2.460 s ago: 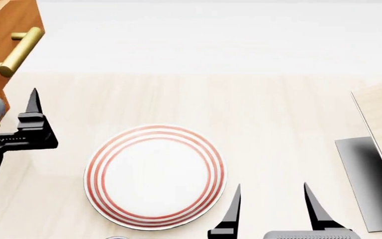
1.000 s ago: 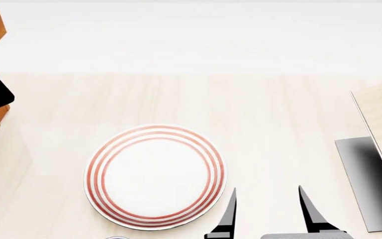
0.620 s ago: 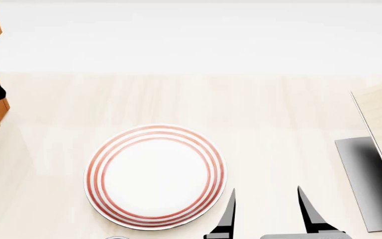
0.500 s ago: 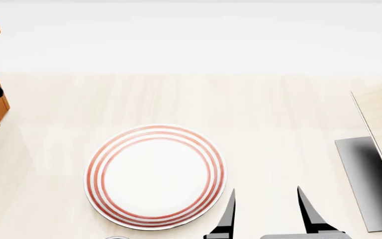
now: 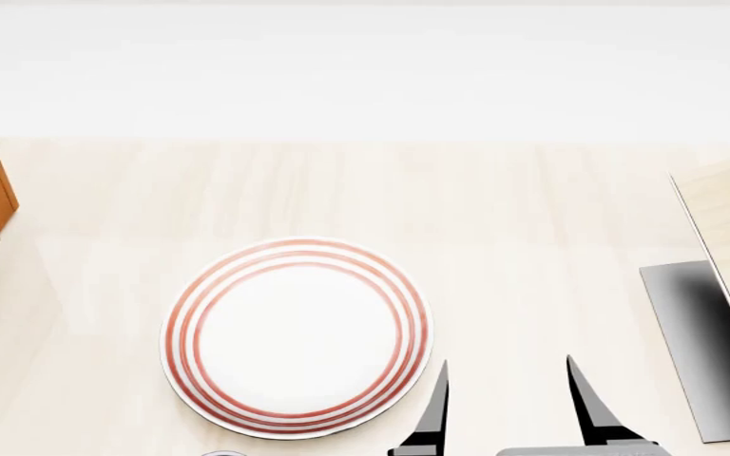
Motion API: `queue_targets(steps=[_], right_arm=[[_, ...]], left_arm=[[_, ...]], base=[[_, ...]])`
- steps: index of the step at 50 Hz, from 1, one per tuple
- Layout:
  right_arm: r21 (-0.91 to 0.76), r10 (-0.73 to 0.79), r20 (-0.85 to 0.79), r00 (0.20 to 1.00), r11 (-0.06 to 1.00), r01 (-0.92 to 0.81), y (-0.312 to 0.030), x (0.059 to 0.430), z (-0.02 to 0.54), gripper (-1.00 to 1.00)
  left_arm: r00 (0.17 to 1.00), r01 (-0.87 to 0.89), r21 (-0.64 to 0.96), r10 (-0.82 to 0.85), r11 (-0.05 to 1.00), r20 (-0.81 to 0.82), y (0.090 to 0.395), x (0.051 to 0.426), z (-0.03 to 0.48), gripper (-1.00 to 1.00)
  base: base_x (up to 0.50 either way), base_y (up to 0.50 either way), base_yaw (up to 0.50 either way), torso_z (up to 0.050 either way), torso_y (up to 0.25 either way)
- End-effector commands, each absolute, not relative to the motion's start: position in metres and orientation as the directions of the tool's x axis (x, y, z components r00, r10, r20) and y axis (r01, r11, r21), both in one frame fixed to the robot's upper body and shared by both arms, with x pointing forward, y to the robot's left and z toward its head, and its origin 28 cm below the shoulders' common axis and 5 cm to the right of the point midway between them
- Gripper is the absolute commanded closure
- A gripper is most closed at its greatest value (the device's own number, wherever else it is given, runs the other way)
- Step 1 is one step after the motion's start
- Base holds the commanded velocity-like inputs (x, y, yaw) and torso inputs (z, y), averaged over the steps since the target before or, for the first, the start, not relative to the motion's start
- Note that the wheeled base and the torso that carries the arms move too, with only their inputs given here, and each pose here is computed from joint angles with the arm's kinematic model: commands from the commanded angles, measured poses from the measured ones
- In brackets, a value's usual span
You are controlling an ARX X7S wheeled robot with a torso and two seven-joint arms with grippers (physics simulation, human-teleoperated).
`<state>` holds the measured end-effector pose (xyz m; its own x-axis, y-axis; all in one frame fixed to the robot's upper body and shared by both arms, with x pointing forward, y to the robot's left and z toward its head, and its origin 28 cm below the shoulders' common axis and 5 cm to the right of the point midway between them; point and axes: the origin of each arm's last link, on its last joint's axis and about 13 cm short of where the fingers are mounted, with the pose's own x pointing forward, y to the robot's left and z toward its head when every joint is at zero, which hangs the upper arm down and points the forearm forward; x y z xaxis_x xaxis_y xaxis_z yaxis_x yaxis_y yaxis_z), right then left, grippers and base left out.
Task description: Close the top drawer of the cabinet.
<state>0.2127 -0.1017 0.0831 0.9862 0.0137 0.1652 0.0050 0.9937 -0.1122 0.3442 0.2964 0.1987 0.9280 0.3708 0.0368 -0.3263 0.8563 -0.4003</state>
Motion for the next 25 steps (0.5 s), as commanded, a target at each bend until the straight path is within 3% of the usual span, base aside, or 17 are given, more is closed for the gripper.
queue_targets(steps=[1,10,25], right_arm=[[-0.114,0.017,0.164,0.986,0.993,0.002,-0.101,0.213,0.083,-1.00],[-0.115,0.016,0.162,0.987,0.993,0.003,-0.101,0.213,0.082,-1.00],[-0.111,0.017,0.160,0.987,0.994,0.001,-0.101,0.213,0.081,-1.00]], left_arm=[[0.903,-0.382,-0.445,0.429,0.810,0.006,0.305,0.342,0.199,-1.00],[0.876,-0.408,-0.570,0.482,0.713,-0.024,0.316,0.338,0.200,-1.00],[0.893,-0.373,-0.604,0.450,0.704,-0.027,0.320,0.336,0.203,-1.00]], base=[[0.00,0.00,0.00,0.000,0.000],[0.00,0.00,0.00,0.000,0.000],[0.00,0.00,0.00,0.000,0.000]])
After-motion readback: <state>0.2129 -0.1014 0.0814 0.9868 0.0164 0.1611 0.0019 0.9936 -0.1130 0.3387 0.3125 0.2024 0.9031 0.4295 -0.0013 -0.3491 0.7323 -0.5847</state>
